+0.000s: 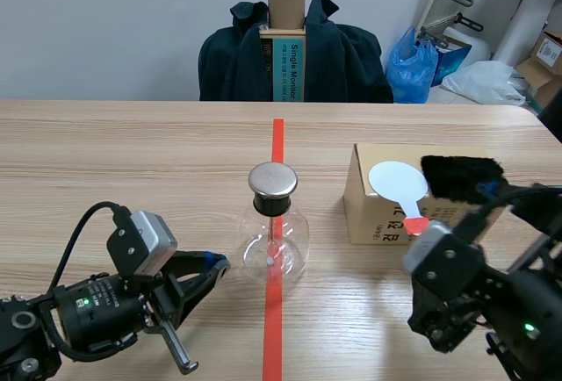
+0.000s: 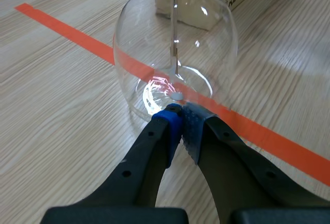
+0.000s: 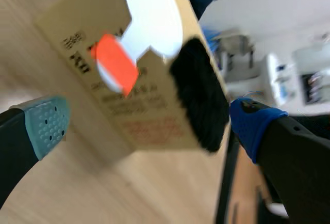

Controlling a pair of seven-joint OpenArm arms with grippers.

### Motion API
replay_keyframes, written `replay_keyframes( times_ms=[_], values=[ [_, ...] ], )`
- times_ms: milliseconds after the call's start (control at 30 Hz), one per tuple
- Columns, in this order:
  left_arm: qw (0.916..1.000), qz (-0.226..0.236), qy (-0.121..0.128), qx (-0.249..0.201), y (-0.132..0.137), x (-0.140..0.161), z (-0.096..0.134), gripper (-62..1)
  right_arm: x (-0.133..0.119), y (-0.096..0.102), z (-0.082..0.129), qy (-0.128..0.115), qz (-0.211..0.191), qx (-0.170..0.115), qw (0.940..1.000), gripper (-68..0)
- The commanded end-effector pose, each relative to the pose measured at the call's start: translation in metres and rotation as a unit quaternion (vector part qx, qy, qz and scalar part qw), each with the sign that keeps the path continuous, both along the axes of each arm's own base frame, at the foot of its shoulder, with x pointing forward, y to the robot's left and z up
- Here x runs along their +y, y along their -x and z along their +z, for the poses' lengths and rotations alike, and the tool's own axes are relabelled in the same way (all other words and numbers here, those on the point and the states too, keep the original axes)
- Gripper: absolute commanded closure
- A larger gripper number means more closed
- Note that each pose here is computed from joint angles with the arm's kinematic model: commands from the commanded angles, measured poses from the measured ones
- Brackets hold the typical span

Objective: Do the electroscope experiment.
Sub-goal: 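Return to the home posture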

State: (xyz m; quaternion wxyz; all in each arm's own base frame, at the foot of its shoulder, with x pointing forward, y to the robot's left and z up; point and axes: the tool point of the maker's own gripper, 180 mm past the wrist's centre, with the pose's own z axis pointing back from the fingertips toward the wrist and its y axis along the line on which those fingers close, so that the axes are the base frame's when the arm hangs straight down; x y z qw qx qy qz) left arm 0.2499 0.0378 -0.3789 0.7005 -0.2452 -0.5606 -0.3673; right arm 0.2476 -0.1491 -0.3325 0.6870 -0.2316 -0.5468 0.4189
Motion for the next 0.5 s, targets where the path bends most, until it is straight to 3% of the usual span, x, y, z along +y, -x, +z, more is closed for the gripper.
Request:
replay_keyframes(
  times_ms=[0, 100, 200, 367, 400, 467],
  values=[
    [0.9998, -0.01, 0.011, -0.01, 0.008, 0.0, 0.012, -1.9, -0.018, -0.001, 0.022, -0.032, -0.027, -0.02, 0.9989, -64.2],
    [0.9995, -0.01, 0.022, -0.018, 0.019, 0.006, 0.03, -1.9, -0.047, 0.004, 0.039, -0.124, -0.098, -0.02, 0.9873, -64.2],
    [0.9988, -0.004, 0.042, -0.025, 0.032, 0.015, 0.054, -1.9, -0.07, 0.004, 0.058, -0.213, -0.149, -0.034, 0.965, -64.3],
    [0.9983, -0.002, 0.053, -0.025, 0.056, 0.022, 0.088, -1.9, -0.075, -0.006, 0.095, -0.337, -0.143, -0.048, 0.9292, -67.9],
    [0.9982, 0.0, 0.056, -0.022, 0.061, 0.023, 0.093, -1.9, -0.069, -0.008, 0.102, -0.352, -0.123, -0.044, 0.9267, -67.9],
    [0.998, 0.006, 0.06, -0.018, 0.068, 0.025, 0.104, -1.9, -0.054, -0.011, 0.113, -0.359, -0.072, -0.033, 0.93, -67.9]
  ],
)
